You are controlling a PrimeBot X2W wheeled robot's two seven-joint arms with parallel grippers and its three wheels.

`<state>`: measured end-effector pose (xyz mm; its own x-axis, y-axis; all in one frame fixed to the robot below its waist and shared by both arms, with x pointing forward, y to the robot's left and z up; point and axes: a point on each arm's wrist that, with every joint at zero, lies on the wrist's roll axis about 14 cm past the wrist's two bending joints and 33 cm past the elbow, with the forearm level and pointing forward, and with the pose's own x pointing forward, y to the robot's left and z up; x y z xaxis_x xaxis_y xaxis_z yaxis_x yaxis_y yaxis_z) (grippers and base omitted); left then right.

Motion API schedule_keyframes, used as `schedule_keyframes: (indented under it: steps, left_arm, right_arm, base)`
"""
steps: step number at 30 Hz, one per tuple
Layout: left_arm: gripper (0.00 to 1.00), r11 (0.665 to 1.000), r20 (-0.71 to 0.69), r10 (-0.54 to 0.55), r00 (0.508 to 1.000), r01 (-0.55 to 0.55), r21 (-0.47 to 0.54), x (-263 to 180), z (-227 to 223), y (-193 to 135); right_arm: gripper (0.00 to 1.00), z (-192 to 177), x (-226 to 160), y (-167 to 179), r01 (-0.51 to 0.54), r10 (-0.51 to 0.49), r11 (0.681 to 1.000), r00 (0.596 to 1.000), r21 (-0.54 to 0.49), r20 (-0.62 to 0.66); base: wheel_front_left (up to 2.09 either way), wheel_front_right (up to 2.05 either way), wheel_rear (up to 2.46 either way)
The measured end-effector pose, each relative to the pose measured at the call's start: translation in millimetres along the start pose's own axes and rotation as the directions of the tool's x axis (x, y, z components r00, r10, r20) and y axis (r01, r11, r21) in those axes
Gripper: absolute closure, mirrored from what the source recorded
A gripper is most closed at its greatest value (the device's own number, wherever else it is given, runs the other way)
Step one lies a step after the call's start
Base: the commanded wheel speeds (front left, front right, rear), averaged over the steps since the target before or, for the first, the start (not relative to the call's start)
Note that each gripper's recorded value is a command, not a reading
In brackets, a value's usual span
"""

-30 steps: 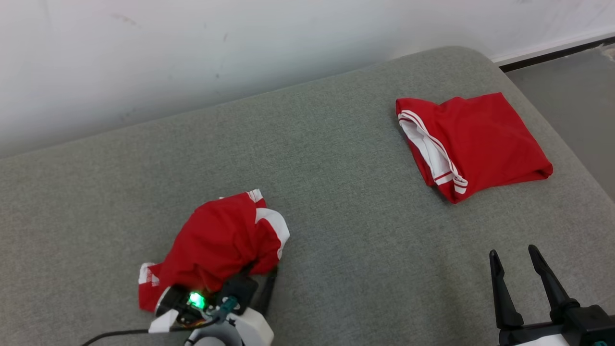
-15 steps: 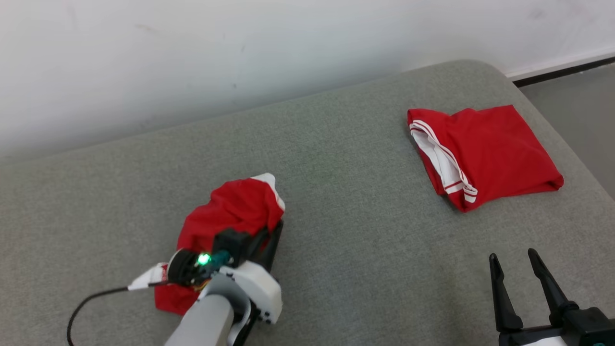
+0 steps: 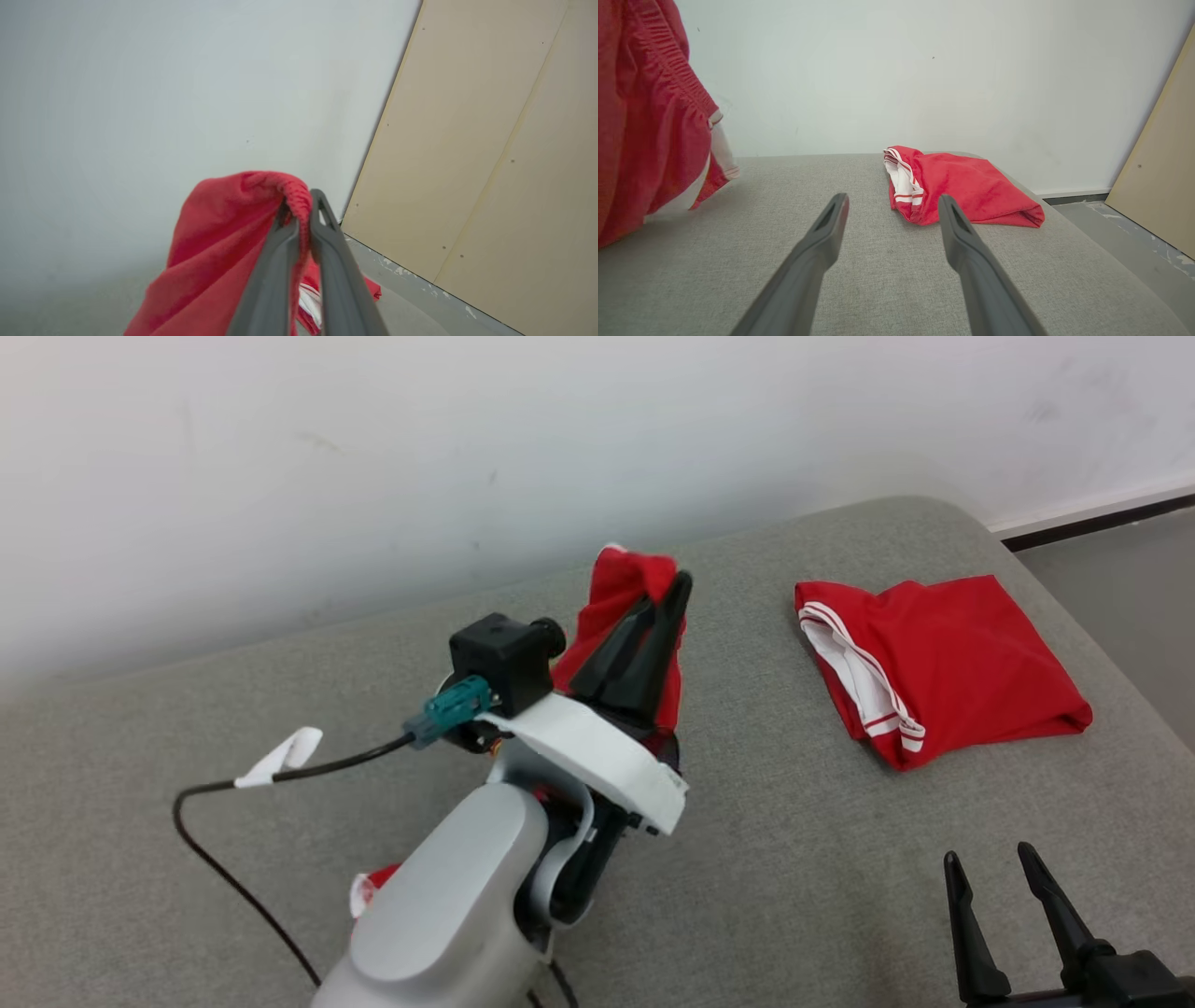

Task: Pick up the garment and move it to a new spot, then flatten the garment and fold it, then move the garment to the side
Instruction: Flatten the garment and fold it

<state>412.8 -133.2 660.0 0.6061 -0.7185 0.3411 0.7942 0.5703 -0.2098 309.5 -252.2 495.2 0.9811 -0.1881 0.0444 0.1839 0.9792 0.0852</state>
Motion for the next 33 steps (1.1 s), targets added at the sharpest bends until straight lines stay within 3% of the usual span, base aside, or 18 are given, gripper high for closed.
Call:
schedule_keyframes:
  steps: [6,9,14,21,24,27,29,33]
  left_arm:
    - [1.00,0.993,0.151,-0.065,0.986,0.080,-0.092,2.4,54.2,-39.7]
    - [1.00,0.993,0.212,-0.050,0.976,0.071,-0.096,1.8,72.6,-43.5]
    - [1.00,0.988,0.244,0.064,0.968,-0.027,-0.153,-7.9,79.3,-21.9]
    - [1.00,0.950,0.107,0.235,0.966,-0.206,-0.234,-67.1,24.3,27.1]
    - [1.00,0.896,0.003,0.401,0.916,-0.392,-0.209,-116.1,-9.5,68.7]
    - [1.00,0.803,-0.066,0.567,0.821,-0.569,-0.174,-170.7,-32.0,103.9]
    - [1.00,0.720,-0.110,0.663,0.740,-0.671,-0.178,-208.4,-46.3,121.0]
    - [1.00,0.602,-0.217,0.765,0.606,-0.793,-0.094,-277.1,-81.9,137.1]
  right_arm:
    - [0.00,0.0,-4.9,-0.5,0.001,-0.001,1.000,1.000,0.008,0.003]
    - [0.00,1.1,-3.8,3.1,-0.011,0.011,1.000,1.000,0.012,0.008]
    - [0.00,-0.7,-0.8,10.2,-0.031,0.031,0.999,1.000,0.029,0.005]
    - [0.00,-13.0,0.1,19.5,-0.060,0.061,0.998,0.998,0.035,-0.032]
    - [0.00,-18.3,1.7,26.7,-0.085,0.086,0.996,0.995,0.024,-0.048]
    - [0.00,-18.8,5.7,32.2,-0.103,0.104,0.994,0.993,0.023,-0.049]
    - [0.00,-19.5,8.2,36.5,-0.118,0.119,0.993,0.992,0.023,-0.051]
    - [0.00,-25.6,9.6,48.6,-0.156,0.157,0.988,0.985,0.023,-0.070]
  base:
    - [0.00,0.00,0.00]
    - [0.00,0.00,0.00]
    - [0.00,0.00,0.00]
    - [0.00,0.00,0.00]
    - [0.00,0.00,0.00]
    - [0.00,0.00,0.00]
    - [0.00,0.00,0.00]
    - [0.00,0.00,0.00]
